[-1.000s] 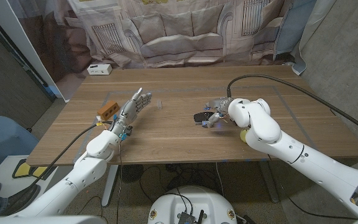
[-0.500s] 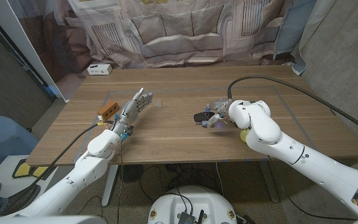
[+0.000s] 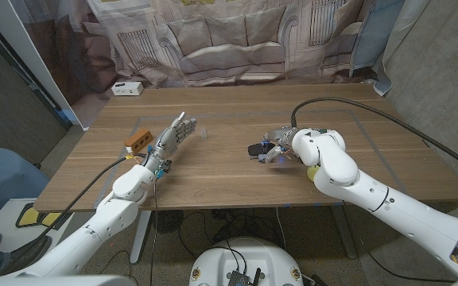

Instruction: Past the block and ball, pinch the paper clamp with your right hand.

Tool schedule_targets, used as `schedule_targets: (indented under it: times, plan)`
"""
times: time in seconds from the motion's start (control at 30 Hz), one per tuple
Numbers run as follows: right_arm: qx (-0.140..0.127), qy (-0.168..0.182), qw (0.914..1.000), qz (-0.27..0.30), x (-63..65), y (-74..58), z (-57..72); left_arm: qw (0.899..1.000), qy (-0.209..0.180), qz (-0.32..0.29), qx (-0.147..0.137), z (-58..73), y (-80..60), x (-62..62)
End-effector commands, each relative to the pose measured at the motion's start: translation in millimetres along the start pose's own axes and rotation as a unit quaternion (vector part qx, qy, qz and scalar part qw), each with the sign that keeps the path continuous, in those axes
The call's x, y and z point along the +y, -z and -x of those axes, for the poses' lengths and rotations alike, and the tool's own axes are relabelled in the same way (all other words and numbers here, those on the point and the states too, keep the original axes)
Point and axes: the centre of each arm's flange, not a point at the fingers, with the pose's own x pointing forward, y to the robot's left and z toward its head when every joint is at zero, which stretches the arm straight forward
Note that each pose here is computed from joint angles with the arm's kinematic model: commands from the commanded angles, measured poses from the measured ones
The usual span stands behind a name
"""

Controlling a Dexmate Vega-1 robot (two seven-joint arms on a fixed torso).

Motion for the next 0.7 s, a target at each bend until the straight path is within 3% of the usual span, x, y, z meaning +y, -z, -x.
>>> schedule_targets:
  times: [0.03, 0.7]
  plan:
    - [0.005, 0.0, 1.0, -0.005, 1.7, 1.2, -0.9, 1.0, 0.003, 0.003, 0.004, -0.9, 3.5, -0.8]
    - [0.004, 0.007, 0.9998, -0.018, 1.5, -0.3, -2.1, 1.0, -0.001, 0.002, 0.001, 2.1, 2.8, 2.8]
